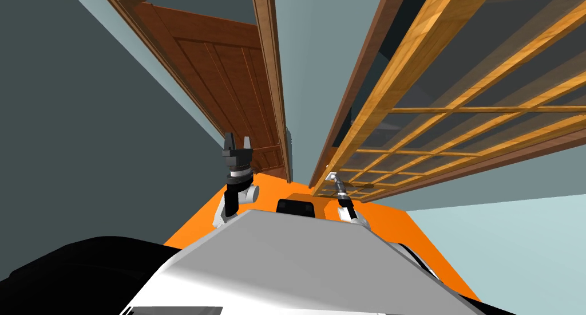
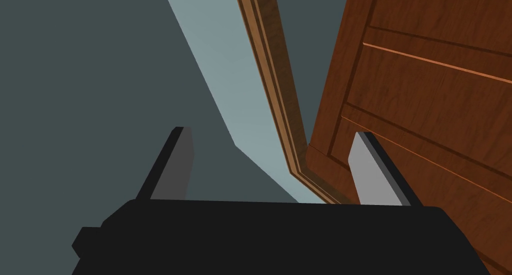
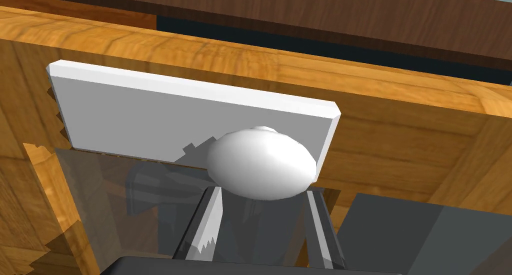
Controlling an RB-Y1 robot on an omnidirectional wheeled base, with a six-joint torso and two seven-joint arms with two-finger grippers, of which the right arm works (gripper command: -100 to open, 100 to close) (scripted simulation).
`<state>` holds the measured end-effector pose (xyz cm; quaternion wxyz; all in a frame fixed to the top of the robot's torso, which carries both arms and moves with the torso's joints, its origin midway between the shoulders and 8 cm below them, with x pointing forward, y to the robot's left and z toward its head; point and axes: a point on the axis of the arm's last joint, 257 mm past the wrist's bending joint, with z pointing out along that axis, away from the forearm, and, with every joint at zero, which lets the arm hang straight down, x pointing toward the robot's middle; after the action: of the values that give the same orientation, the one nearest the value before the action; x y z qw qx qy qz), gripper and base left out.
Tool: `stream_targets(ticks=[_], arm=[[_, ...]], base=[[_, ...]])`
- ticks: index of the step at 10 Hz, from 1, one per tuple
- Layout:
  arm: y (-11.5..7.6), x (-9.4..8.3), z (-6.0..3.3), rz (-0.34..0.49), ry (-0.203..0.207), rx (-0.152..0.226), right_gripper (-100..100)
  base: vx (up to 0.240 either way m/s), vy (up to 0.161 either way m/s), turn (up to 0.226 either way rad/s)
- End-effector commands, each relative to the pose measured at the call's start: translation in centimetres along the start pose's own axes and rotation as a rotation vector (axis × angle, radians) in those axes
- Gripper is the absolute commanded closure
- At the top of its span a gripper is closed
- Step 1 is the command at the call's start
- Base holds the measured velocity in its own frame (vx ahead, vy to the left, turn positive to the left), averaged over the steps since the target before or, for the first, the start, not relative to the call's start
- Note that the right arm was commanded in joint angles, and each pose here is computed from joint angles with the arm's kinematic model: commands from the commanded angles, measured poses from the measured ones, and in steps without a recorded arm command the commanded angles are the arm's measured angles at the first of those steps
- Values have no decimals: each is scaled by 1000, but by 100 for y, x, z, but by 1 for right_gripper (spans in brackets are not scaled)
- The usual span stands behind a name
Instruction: Pull the door open
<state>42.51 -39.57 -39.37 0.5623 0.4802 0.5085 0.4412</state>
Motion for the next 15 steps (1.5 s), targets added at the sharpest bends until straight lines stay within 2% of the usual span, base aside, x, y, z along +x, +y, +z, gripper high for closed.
stream_targets(ticks=[1,2,6,9,10,11,15], arm=[[-4,74,16,63,5,-1,100],[-4,74,16,65,5,-1,100],[-2,71,33,206,-10,-1,100],[-1,70,39,261,-15,-1,100],[-1,69,44,306,-20,-2,100],[-1,69,44,309,-20,-2,100],[-1,68,60,450,-34,-4,100]], base=[[-32,-18,41],[-24,-16,35],[-37,-25,55],[-26,-21,46],[-23,-16,54],[-23,-17,33],[-35,-26,62]])
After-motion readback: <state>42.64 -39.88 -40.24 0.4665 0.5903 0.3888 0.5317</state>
